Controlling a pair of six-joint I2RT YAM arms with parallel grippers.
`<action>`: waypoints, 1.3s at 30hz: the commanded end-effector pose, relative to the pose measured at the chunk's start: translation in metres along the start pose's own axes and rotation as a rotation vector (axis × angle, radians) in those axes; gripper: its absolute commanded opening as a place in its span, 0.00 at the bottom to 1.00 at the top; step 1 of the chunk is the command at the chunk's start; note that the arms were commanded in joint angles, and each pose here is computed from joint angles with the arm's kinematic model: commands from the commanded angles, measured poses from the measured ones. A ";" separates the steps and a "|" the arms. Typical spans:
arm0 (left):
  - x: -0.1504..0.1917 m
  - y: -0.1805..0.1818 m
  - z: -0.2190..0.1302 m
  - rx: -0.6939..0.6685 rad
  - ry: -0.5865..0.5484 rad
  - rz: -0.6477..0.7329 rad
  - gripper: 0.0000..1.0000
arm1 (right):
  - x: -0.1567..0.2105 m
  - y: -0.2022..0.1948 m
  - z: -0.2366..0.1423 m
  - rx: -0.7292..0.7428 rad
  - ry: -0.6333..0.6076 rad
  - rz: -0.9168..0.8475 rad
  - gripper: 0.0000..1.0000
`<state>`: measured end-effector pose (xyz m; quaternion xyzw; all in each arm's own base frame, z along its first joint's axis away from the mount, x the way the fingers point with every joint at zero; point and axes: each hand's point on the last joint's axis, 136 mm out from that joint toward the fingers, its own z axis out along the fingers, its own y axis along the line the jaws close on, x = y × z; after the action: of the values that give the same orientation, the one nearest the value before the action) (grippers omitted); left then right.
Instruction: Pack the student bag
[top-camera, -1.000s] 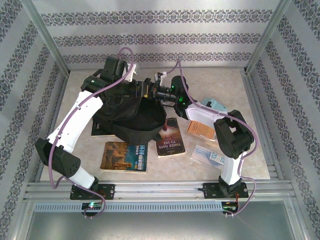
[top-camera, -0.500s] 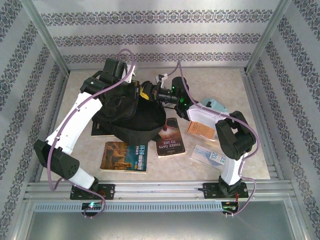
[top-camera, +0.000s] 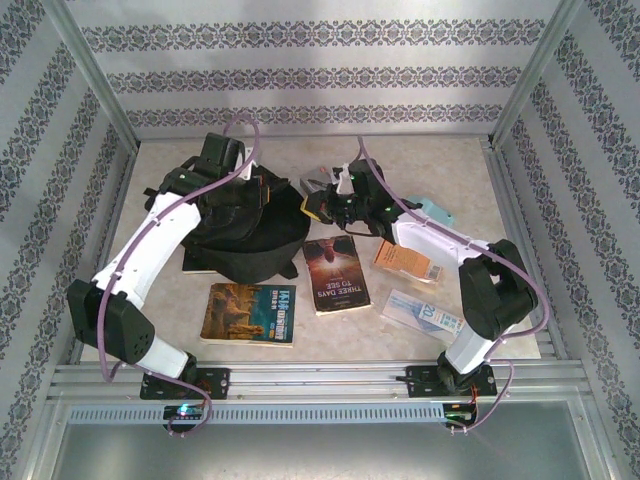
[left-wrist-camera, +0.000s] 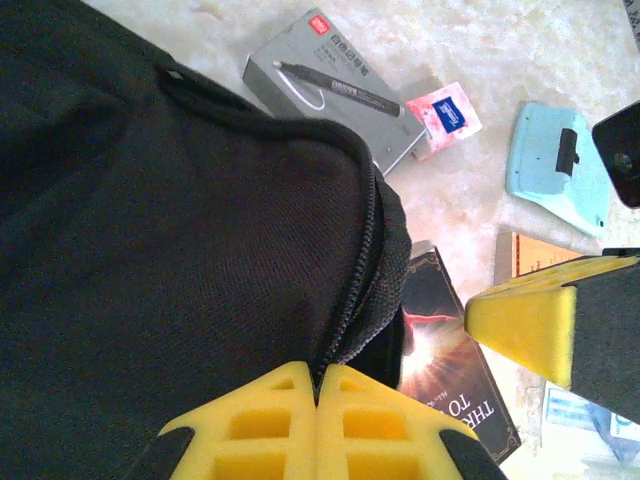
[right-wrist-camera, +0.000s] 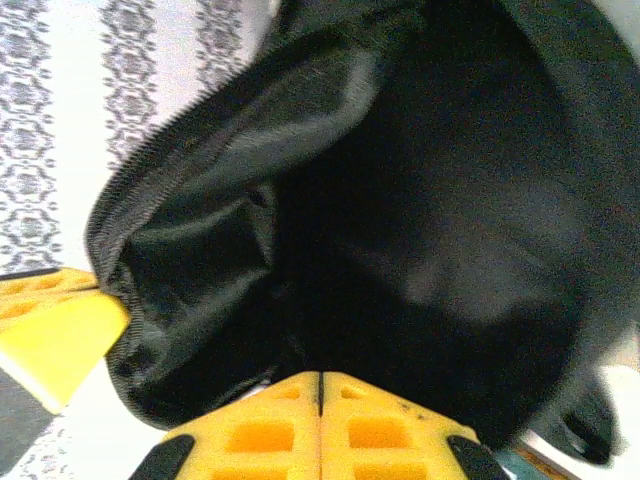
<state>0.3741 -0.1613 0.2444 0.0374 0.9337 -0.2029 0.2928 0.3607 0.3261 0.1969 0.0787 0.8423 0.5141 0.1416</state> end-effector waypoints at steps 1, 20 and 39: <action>-0.012 -0.005 -0.006 0.047 -0.054 -0.037 0.00 | 0.001 -0.016 0.008 0.081 0.015 -0.022 0.20; 0.033 -0.030 -0.048 0.178 -0.041 -0.006 0.00 | -0.023 0.041 0.026 0.004 0.027 0.463 0.69; 0.058 -0.024 -0.034 -0.042 0.075 0.216 0.54 | -0.005 0.069 0.039 -0.052 0.037 0.523 0.00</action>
<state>0.3028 -0.1775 0.2392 0.1227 0.9357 -0.1934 0.2685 0.3828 0.3861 0.2144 0.2904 0.7934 0.5345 -0.0211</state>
